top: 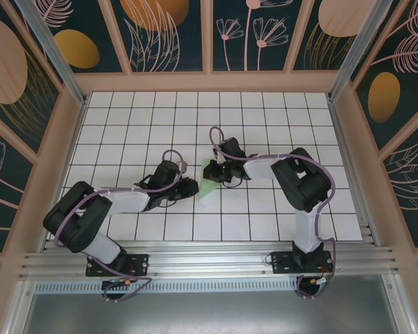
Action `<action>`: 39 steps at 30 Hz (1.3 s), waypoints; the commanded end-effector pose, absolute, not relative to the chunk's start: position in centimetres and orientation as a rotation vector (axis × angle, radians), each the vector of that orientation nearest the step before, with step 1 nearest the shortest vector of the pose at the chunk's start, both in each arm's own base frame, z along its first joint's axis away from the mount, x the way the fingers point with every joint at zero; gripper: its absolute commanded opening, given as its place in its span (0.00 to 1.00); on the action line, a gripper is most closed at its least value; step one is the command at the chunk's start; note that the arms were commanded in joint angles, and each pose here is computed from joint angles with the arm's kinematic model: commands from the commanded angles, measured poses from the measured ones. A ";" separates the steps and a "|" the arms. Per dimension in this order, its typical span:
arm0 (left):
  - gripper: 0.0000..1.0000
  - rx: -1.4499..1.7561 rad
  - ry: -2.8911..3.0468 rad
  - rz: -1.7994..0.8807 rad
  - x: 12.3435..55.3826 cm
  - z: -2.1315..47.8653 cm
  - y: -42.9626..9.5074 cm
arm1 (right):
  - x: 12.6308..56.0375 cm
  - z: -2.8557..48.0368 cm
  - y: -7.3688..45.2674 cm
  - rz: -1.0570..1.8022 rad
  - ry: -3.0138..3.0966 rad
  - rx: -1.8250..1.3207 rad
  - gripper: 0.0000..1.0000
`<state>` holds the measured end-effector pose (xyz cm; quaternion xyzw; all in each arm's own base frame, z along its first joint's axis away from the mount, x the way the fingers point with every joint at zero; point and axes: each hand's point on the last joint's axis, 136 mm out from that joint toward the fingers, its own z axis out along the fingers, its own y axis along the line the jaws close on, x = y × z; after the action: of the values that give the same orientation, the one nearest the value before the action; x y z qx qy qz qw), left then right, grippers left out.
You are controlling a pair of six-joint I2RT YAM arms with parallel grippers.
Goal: Fold a paper plane with a square sheet of paper (pick it up from the middle)
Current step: Fourth fold the wing at the center of the table.
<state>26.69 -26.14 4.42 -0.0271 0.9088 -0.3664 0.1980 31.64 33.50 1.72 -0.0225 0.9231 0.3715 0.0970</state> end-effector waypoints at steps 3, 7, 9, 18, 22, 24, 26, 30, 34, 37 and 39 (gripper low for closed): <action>0.14 0.027 2.466 -1.128 27.3 7.9 -28.0 | 29.7 -2.4 31.1 0.902 2.880 -0.038 0.11; 0.12 0.098 2.467 -1.242 27.1 8.4 -29.9 | 29.7 -2.7 31.0 0.893 2.885 -0.033 0.11; 0.10 0.111 2.483 -1.288 27.0 8.0 -30.6 | 29.7 -2.7 31.0 0.894 2.885 -0.029 0.11; 0.09 0.019 2.563 -1.277 26.4 4.7 -30.0 | 29.4 -3.1 30.9 0.890 2.894 -0.024 0.12; 0.09 -0.004 2.587 -1.269 25.9 3.6 -29.6 | 29.2 -3.2 30.8 0.888 2.898 -0.024 0.12; 0.09 -0.008 2.593 -1.280 25.6 3.3 -29.6 | 29.1 -3.3 30.8 0.888 2.900 -0.023 0.12; 0.10 -0.012 2.593 -1.300 25.3 3.1 -29.5 | 29.1 -3.4 30.8 0.885 2.901 -0.022 0.12; 0.11 -0.003 2.596 -1.317 25.0 3.0 -29.6 | 29.1 -3.6 30.7 0.880 2.905 -0.019 0.12; 0.11 -0.026 2.626 -1.309 24.6 1.8 -29.3 | 29.0 -3.7 30.7 0.878 2.910 -0.019 0.12; 0.11 -0.037 2.640 -1.306 24.3 1.4 -29.1 | 28.9 -3.8 30.7 0.875 2.912 -0.022 0.12; 0.11 -0.045 2.650 -1.300 24.1 1.1 -28.9 | 28.9 -3.8 30.7 0.870 2.914 -0.022 0.12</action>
<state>25.24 -29.24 2.25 -0.0101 0.8899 -0.4402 0.1197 31.60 33.57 1.69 -0.0250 0.9237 0.3690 0.0996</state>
